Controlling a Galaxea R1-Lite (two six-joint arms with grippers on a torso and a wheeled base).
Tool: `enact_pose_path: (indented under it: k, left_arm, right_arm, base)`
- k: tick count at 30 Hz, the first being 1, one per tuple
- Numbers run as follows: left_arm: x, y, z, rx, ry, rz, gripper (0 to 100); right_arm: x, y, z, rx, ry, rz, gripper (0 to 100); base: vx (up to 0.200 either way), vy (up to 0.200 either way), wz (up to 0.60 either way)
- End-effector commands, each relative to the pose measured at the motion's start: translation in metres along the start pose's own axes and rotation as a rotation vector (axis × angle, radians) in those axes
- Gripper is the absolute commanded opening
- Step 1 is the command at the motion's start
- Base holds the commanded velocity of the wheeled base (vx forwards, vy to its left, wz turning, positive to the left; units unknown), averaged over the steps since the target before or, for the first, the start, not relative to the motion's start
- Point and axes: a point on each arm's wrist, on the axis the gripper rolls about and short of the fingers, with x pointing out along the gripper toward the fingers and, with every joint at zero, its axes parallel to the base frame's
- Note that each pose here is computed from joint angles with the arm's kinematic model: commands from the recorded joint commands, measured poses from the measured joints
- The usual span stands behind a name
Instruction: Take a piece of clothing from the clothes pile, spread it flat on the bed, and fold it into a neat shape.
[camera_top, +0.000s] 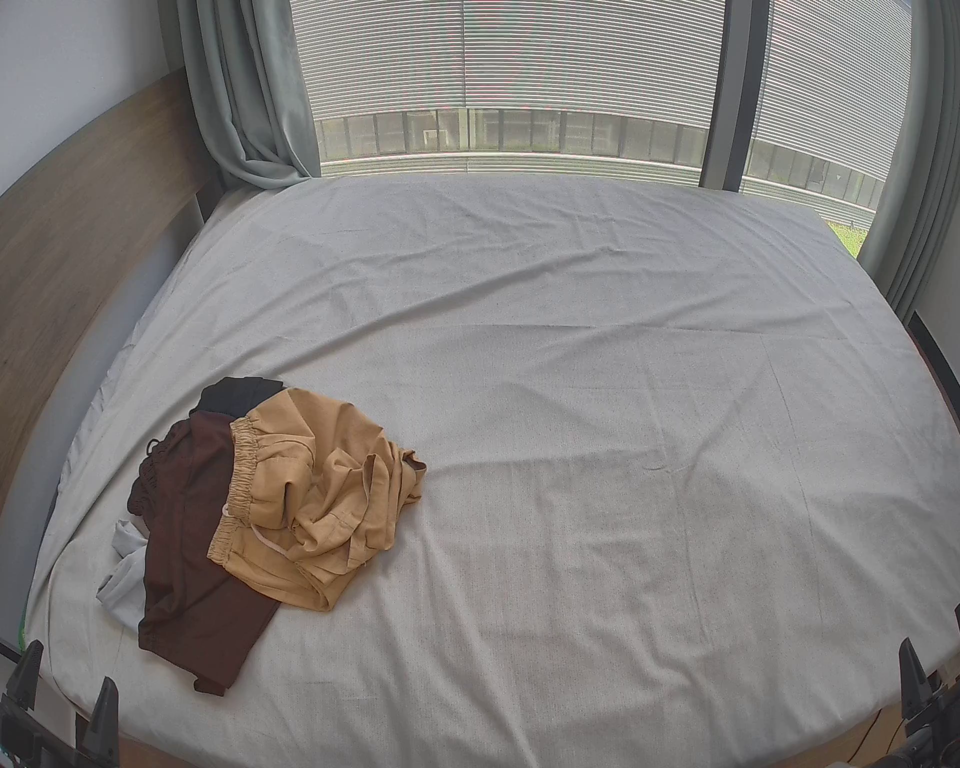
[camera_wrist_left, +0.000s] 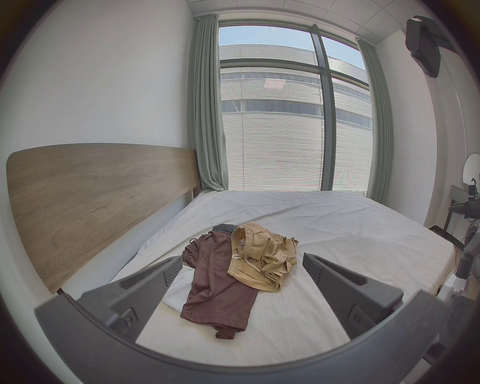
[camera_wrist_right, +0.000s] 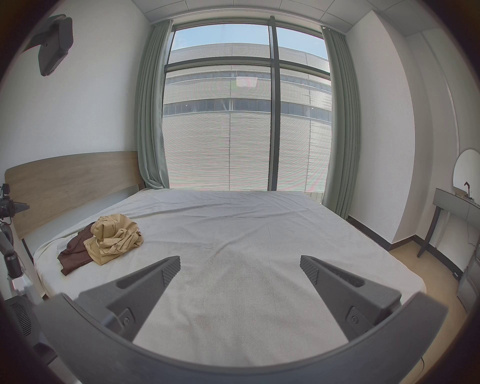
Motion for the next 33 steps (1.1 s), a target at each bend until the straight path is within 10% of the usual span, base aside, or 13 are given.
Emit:
enact_pose_path:
  k: [1,21,26,33]
  left_arm:
    - [0.0,0.0,-0.005,-0.001,0.004,0.0,100]
    - [0.0,0.0,-0.005,0.016,0.001,-0.009,100]
    - [-0.008,0.0,0.029,0.008,-0.125,-0.001,100]
    - [0.007,0.001,0.03,-0.132,0.026,-0.204,100]
  right_arm:
    - [0.0,0.0,-0.004,-0.001,0.0,0.001,100]
    - [0.0,0.0,-0.004,0.002,0.0,0.0,100]
    - [0.0,0.0,-0.004,0.003,0.0,-0.002,100]
    - [0.0,0.0,-0.004,0.003,-0.002,0.0,100]
  base:
    - [0.0,0.0,0.0]
    - [0.0,0.0,0.0]
    - [0.0,0.0,0.0]
    - [0.0,0.0,0.0]
